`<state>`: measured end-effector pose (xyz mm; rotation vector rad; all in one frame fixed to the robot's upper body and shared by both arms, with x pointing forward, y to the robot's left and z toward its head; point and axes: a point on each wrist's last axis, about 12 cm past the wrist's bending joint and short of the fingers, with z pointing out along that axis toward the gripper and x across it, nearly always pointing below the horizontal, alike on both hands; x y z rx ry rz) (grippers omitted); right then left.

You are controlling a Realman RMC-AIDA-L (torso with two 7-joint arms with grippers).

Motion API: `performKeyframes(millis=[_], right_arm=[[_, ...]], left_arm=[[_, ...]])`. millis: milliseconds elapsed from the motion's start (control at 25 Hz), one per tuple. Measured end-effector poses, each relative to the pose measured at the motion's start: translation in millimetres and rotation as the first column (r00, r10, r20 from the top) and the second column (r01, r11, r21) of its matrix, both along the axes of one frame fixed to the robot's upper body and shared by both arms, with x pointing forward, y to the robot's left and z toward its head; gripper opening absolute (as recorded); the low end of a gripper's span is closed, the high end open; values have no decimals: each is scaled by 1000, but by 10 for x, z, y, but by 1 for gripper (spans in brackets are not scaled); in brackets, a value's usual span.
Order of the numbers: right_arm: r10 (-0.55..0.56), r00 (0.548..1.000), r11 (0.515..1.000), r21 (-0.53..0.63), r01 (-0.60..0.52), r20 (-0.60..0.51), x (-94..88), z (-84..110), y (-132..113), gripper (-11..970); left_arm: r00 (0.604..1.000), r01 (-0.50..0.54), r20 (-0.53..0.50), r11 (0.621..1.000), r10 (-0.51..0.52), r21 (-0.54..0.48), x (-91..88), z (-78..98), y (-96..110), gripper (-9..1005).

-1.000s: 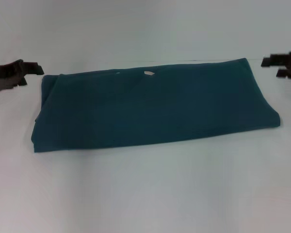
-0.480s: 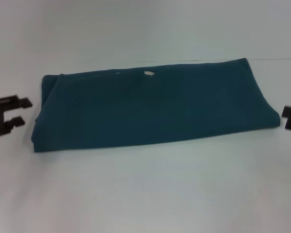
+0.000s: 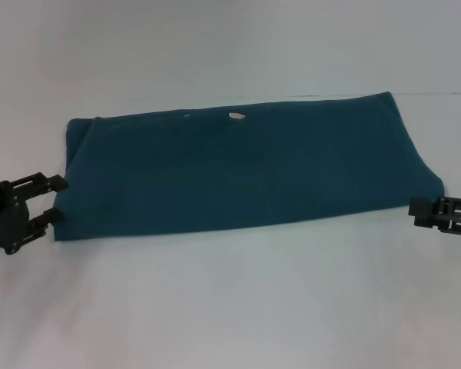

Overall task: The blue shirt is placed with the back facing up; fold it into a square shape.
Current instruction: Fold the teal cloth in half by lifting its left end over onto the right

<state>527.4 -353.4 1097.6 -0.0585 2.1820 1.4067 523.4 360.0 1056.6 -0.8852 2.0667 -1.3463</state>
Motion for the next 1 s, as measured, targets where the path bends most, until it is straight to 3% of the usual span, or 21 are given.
performKeyframes(millis=[280,1000], right_arm=[[-1,1000,1000,-4,2,9,17,-19,38,686],[-24,1000,1000,-3,24,4,8,-35,15,686]], left_arm=[[998,-58,-34,998,58,17,70,-103,-32,613],[995,-31,-95,998,36,55,38,-211,-56,613]])
